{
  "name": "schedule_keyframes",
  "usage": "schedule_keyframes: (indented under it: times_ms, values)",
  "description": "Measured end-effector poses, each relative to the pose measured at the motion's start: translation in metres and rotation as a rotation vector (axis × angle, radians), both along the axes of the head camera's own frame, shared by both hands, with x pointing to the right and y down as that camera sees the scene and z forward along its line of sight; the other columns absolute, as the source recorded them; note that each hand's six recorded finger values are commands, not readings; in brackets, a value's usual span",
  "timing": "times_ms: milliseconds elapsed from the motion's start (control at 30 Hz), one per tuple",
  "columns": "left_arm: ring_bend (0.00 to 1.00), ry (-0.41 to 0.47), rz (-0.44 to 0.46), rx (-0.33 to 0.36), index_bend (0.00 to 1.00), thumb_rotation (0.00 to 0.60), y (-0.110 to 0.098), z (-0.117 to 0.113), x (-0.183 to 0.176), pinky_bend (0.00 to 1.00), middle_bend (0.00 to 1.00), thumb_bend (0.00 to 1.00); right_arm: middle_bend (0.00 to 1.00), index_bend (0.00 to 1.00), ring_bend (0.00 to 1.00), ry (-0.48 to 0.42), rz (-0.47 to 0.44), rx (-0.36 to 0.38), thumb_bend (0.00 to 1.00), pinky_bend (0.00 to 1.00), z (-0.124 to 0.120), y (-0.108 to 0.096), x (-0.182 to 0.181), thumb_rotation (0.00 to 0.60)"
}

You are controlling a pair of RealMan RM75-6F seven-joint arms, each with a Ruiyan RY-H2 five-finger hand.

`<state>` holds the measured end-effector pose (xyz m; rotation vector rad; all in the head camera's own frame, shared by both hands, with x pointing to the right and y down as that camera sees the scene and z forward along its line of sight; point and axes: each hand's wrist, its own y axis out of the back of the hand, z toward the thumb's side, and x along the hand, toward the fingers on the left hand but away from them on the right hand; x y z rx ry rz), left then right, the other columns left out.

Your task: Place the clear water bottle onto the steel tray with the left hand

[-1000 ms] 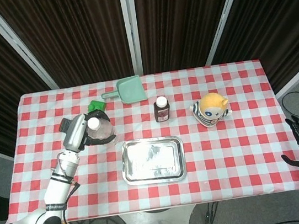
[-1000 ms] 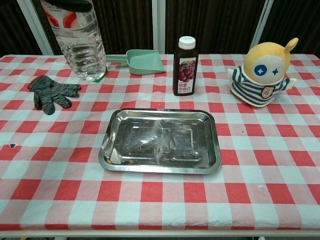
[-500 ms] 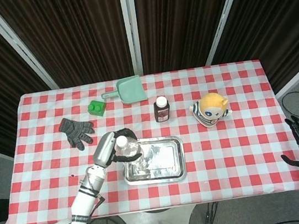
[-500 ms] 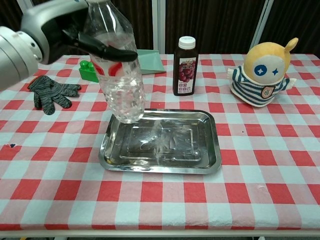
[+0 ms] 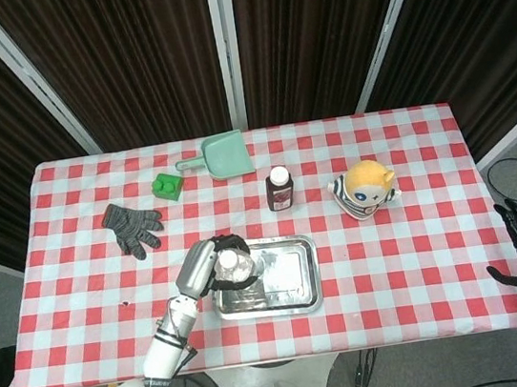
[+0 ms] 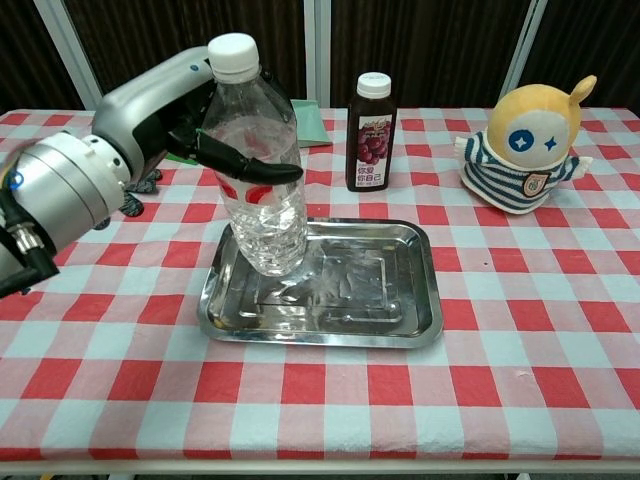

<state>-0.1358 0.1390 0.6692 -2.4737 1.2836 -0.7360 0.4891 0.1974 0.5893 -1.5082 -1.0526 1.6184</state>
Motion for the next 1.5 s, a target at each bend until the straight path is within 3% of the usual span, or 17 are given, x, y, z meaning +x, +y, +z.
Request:
schedule_keyframes:
  times_ms: [333,667,1100,1233,1500]
  values:
    - [0.58,-0.032,0.062,-0.010,0.63,0.600,0.011,0.026,0.003,0.61,0.71,0.30,0.01,0.01,0.00,0.004,0.010,-0.008,0.10,0.00,0.003,-0.001,0.004,0.600]
    - [0.56,-0.019,0.077,-0.012,0.59,0.600,0.012,0.027,0.008,0.59,0.67,0.29,0.01,0.01,0.00,0.006,0.013,-0.014,0.10,0.00,0.005,0.000,0.006,0.600]
    - [0.29,-0.004,0.101,-0.027,0.25,0.600,0.013,0.027,0.007,0.37,0.37,0.05,0.01,0.01,0.00,0.002,0.015,-0.014,0.10,0.00,0.004,-0.001,0.006,0.600]
    - [0.23,0.020,0.090,-0.028,0.21,0.600,0.008,0.021,0.008,0.32,0.29,0.01,0.01,0.01,0.00,0.001,0.016,-0.013,0.10,0.00,0.004,-0.002,0.005,0.600]
    - [0.23,0.065,0.079,-0.030,0.21,0.600,-0.001,-0.002,0.013,0.31,0.28,0.00,0.01,0.01,0.00,-0.006,0.016,-0.001,0.10,0.00,0.000,-0.003,0.004,0.600]
